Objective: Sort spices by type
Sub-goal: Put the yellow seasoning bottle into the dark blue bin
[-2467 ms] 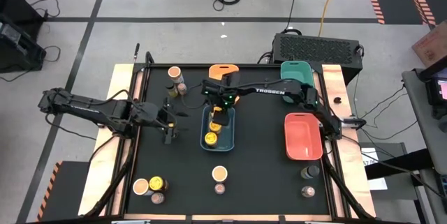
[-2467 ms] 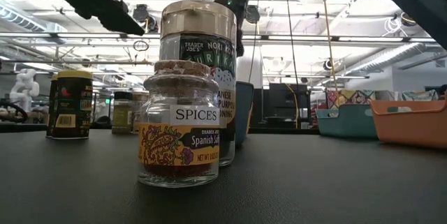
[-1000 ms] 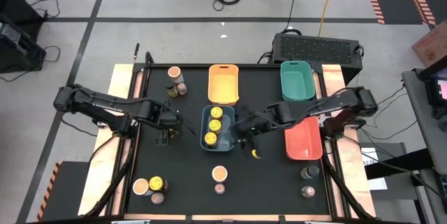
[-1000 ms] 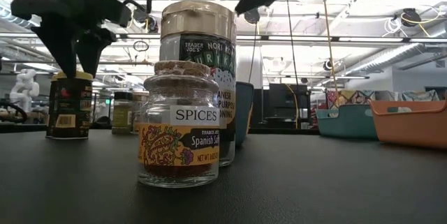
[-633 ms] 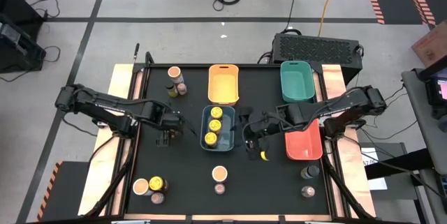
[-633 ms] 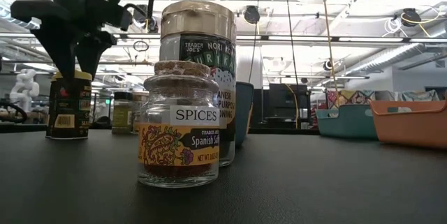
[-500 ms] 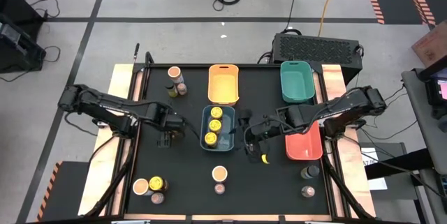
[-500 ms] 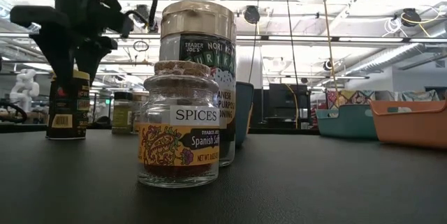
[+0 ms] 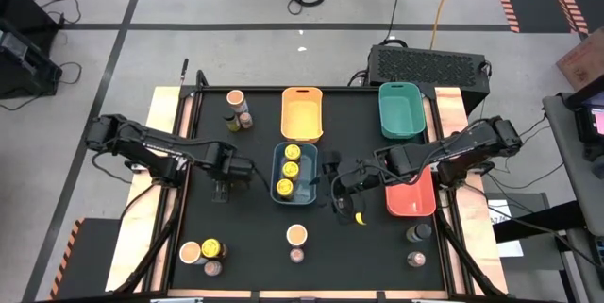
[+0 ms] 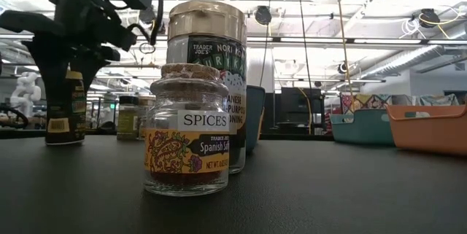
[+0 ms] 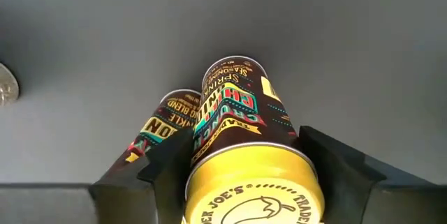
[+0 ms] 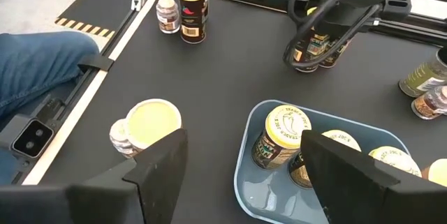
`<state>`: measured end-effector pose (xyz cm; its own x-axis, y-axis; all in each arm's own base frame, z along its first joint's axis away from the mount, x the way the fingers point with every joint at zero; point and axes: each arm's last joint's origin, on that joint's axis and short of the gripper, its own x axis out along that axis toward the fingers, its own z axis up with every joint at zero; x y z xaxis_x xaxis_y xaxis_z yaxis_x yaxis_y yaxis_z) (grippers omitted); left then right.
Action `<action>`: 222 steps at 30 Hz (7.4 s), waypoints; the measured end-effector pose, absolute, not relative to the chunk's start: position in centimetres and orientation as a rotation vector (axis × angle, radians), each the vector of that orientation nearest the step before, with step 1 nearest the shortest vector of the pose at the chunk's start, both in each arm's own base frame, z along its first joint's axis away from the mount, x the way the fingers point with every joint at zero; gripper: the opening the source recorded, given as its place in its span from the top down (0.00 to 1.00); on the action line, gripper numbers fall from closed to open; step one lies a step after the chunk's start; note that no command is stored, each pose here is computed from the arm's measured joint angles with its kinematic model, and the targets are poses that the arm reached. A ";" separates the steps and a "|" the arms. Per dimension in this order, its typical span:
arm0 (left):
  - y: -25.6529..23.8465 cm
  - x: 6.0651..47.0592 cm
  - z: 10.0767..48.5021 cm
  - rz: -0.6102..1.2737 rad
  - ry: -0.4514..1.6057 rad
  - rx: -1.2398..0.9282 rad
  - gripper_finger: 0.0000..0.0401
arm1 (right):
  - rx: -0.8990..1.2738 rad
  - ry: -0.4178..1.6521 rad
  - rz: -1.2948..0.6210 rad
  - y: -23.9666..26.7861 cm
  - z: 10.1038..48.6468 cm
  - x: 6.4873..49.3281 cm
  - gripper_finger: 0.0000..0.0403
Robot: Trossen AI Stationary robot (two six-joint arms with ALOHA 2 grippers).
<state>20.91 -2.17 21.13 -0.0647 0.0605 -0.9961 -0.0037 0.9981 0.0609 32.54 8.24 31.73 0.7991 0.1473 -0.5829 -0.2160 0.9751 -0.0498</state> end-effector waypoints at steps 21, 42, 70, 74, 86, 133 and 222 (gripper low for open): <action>-2.6 24.0 28.5 0.001 1.368 -0.023 0.41 | -0.113 0.737 0.185 7.9 31.4 31.2 0.32; -0.2 39.1 32.6 -0.104 1.217 0.153 0.41 | -0.047 0.567 -0.091 4.6 33.9 21.2 0.32; 2.8 43.0 25.5 -0.170 1.479 0.197 0.41 | 0.007 0.424 -0.086 4.3 29.9 19.9 0.32; 2.8 42.9 25.1 -0.170 1.491 0.197 0.41 | 0.010 0.414 -0.085 4.3 30.0 19.9 0.32; 3.0 43.5 23.7 -0.170 1.509 0.195 0.41 | 0.012 0.409 -0.085 4.3 30.0 19.9 0.32; 2.1 32.3 37.7 0.091 1.359 -0.013 0.27 | 0.021 0.428 -0.083 4.6 29.3 21.0 0.32; 4.8 16.3 23.9 0.458 1.543 -0.463 0.27 | 0.010 0.359 -0.001 5.2 27.6 25.6 0.32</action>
<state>16.30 4.82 23.95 -0.0193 -0.0087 -0.9998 -0.5531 0.8331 0.0034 25.55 5.16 27.58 0.9361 0.0008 -0.3518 0.0027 1.0000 0.0096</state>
